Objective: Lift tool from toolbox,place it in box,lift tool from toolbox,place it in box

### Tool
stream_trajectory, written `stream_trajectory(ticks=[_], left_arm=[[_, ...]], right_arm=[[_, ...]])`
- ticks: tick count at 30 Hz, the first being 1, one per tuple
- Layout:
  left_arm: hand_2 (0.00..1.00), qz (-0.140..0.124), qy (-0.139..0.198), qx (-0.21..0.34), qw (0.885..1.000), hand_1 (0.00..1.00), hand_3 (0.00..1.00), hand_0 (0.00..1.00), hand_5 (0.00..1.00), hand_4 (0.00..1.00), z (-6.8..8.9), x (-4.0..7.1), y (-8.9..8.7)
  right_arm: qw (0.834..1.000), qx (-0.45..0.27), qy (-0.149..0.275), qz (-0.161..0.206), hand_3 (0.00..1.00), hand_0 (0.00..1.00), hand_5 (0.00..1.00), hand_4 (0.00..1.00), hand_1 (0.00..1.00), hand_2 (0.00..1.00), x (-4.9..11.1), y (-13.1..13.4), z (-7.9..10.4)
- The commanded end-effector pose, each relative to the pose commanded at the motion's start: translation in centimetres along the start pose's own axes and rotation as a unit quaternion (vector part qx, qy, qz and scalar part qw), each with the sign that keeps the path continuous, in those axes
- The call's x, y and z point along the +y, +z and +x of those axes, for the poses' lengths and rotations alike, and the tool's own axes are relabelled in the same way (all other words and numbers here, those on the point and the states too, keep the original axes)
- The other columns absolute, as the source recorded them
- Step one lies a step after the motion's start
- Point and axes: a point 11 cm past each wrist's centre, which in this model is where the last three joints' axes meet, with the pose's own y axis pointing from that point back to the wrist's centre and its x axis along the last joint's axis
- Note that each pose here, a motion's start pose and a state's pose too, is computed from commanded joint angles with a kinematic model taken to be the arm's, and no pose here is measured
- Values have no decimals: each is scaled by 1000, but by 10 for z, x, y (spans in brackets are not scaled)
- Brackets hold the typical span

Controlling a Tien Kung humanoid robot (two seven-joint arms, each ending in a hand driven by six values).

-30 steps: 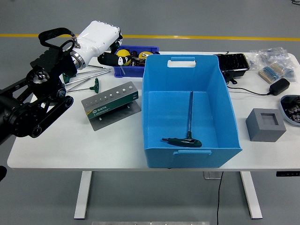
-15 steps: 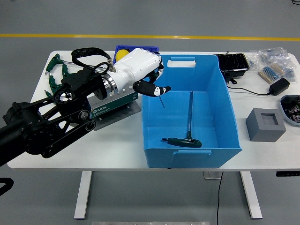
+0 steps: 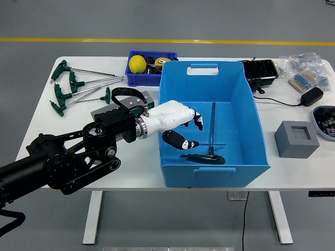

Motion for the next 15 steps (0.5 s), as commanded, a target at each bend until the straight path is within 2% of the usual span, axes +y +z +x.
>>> stream_trajectory(ticks=[1, 2, 7, 8, 10, 13, 14, 15], left_arm=[[912, 1, 1, 0, 1000, 687, 592, 520, 440, 732, 1, 0, -1], [998, 3, 5, 0, 1000, 937, 644, 819, 450, 768, 2, 1, -2], [998, 24, 34, 33, 999, 937, 644, 819, 450, 768, 7, 2, -10], [998, 25, 46, 44, 998, 998, 798, 943, 438, 785, 9, 2, -11], [998, 19, 84, 84, 993, 998, 798, 943, 438, 785, 15, 5, -12], [998, 17, 156, 169, 973, 998, 798, 943, 438, 785, 28, 13, -22], [998, 20, 180, 200, 963, 957, 751, 916, 439, 778, 33, 17, -27], [998, 26, 209, 238, 948, 957, 751, 916, 439, 778, 37, 23, -33]], right_arm=[[1000, -1, 0, 0, 577, 680, 735, 801, 644, 718, 0, 0, 0], [1000, -1, 0, 0, 575, 680, 734, 801, 643, 718, 0, 0, 0], [1000, 0, 0, 1, 575, 680, 734, 801, 643, 718, 0, 0, 1], [1000, 1, 0, 1, 575, 680, 734, 800, 643, 717, 0, 0, 0], [1000, 1, 0, 0, 575, 680, 734, 800, 643, 717, 0, 0, 0], [1000, 0, 0, 1, 575, 680, 734, 800, 643, 717, 0, -1, 0], [1000, -2, -1, 2, 574, 680, 733, 798, 642, 717, 0, -1, 0], [1000, -3, -1, 1, 574, 680, 733, 798, 642, 717, 0, 0, 0]])
